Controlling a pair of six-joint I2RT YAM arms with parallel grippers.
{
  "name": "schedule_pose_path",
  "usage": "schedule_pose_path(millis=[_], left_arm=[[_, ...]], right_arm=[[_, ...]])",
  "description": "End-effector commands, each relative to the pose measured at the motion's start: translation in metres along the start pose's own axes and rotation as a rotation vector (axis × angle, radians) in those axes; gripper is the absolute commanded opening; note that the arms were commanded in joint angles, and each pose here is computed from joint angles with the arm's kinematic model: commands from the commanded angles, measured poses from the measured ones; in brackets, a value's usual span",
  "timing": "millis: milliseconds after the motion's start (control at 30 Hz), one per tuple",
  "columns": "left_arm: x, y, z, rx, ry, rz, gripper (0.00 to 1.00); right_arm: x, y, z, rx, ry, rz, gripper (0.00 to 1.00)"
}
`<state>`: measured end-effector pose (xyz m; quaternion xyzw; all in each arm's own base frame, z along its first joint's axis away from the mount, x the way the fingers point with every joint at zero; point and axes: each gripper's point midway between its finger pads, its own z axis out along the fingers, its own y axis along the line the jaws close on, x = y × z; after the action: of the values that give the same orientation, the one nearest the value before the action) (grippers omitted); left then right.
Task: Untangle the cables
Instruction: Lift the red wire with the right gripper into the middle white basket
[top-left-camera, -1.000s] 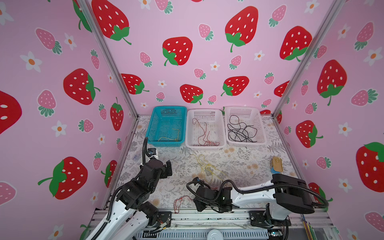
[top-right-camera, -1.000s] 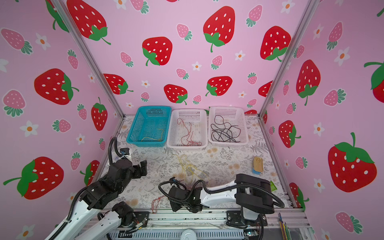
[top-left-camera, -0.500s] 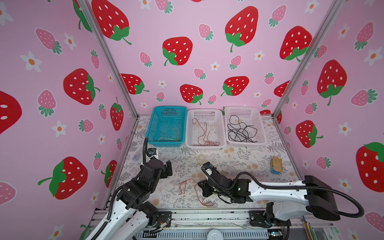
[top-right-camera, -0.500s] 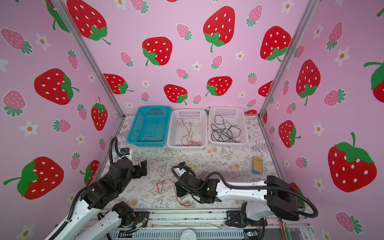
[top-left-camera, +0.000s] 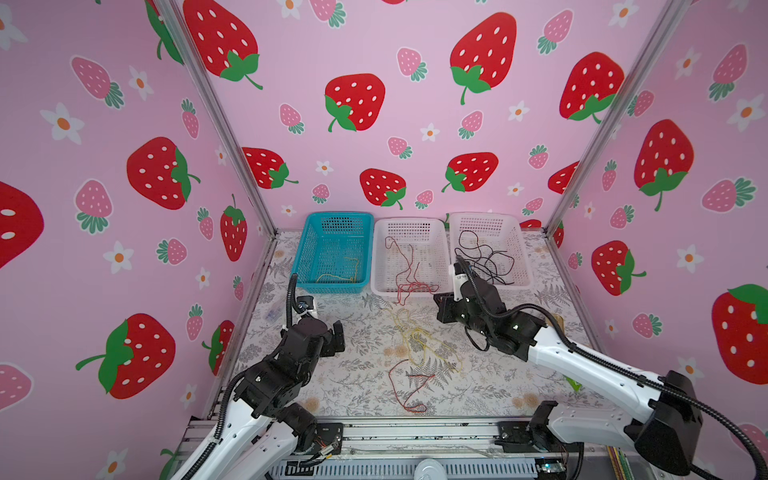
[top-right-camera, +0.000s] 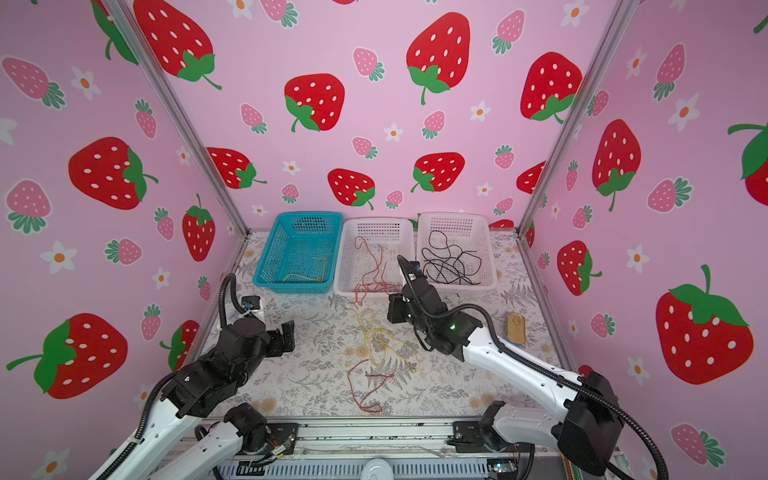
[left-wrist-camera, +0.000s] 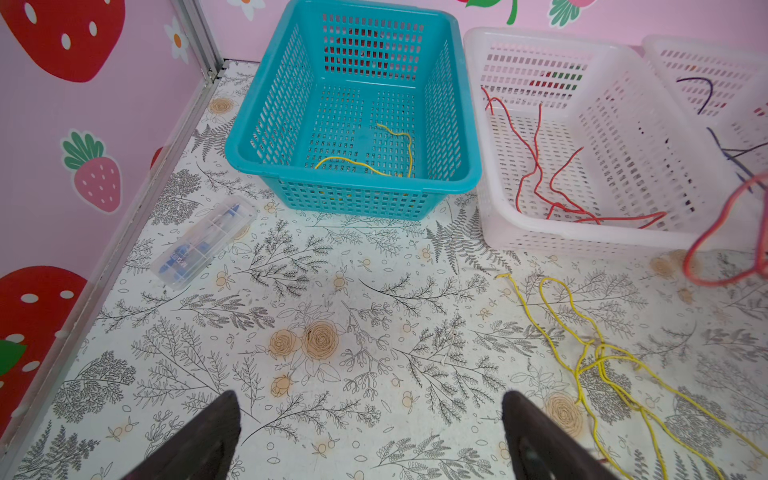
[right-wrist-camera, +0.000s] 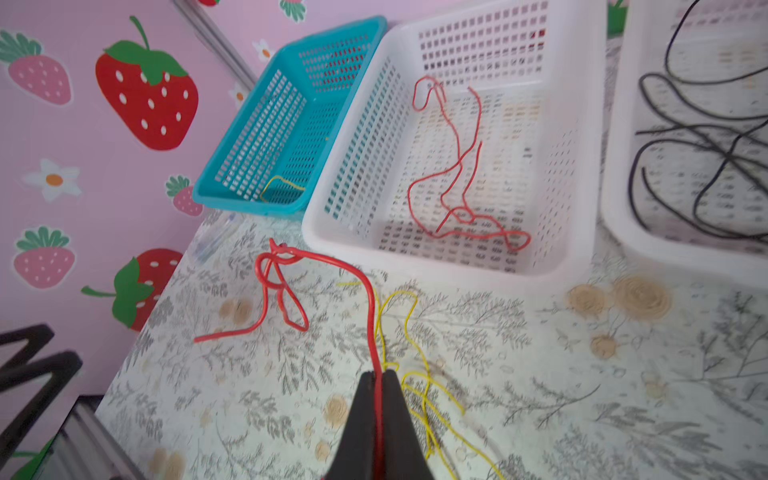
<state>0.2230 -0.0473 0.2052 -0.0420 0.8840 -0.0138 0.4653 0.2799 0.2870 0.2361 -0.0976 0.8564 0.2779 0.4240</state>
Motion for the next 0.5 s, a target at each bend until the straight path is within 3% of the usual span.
schedule_pose_path(millis=[0, 467], left_arm=[[0.000, 0.001, 0.002, -0.008, -0.005, -0.009, 0.99], [0.000, 0.001, 0.003, -0.008, 0.001, 0.001, 0.99]], right_arm=[[-0.012, -0.013, 0.018, 0.009, 0.039, -0.023, 0.00], [-0.038, -0.046, 0.120, 0.059, 0.162, 0.025, 0.00]])
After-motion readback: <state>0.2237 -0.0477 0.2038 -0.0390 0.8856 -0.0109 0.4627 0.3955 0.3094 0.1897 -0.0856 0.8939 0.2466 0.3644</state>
